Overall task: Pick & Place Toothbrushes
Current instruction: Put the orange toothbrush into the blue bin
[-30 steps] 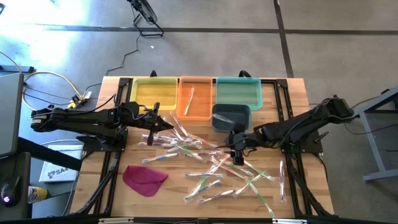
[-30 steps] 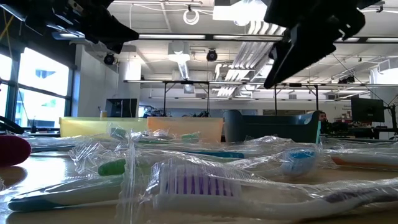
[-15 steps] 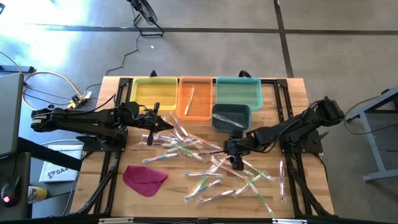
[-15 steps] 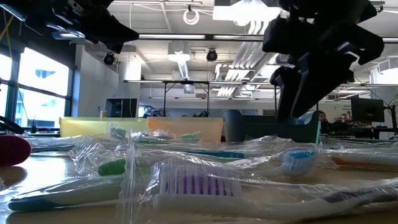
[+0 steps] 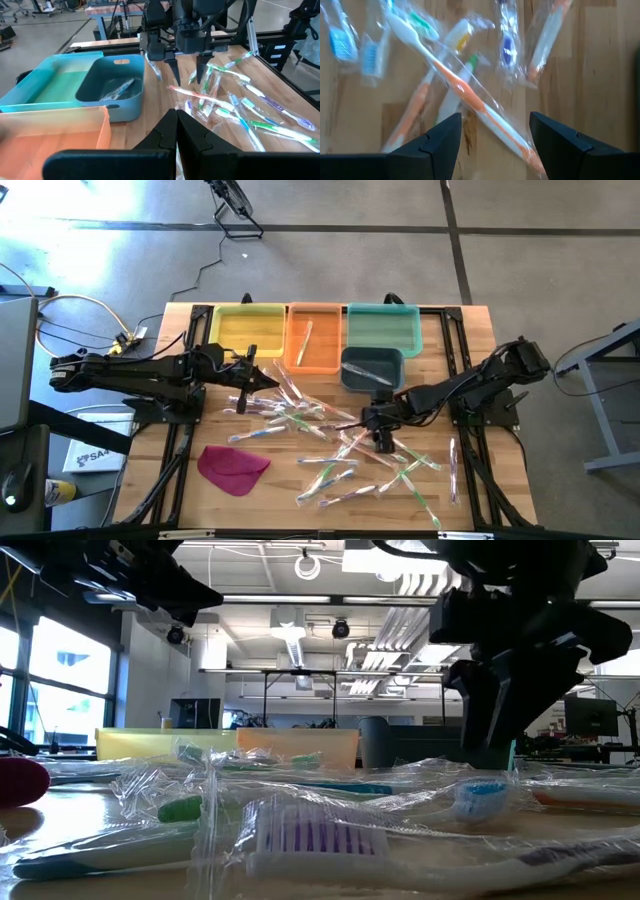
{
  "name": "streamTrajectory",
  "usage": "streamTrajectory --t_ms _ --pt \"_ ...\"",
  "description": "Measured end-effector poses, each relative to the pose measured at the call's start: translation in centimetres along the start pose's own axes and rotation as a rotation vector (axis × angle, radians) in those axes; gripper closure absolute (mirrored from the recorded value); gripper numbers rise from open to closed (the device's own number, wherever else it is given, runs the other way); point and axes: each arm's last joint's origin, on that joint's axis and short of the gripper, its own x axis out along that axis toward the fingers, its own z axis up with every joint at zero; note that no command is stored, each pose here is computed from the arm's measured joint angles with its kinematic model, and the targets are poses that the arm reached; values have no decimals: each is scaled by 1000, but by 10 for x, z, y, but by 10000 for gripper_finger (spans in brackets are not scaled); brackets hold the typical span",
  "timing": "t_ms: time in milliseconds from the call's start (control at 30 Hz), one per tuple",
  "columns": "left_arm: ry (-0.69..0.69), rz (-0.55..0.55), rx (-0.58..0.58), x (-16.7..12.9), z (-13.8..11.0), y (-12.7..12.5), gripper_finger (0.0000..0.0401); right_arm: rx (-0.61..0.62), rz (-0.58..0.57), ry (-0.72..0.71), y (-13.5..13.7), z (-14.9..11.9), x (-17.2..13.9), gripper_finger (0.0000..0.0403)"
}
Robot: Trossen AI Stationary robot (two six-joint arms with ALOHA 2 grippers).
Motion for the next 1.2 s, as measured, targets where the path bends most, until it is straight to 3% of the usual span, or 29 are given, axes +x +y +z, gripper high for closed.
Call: streamTrajectory --t_ms 533,1000,1200 --pt "0 -1 0 0 0 0 401 -5 -45 5 -2 -2 2 174" --pt "37 -6 -6 0 -4 0 401 -22 -62 108 -1 -9 32 174" --pt "37 -6 -6 0 -4 0 401 -21 -53 99 -1 -8 31 208"
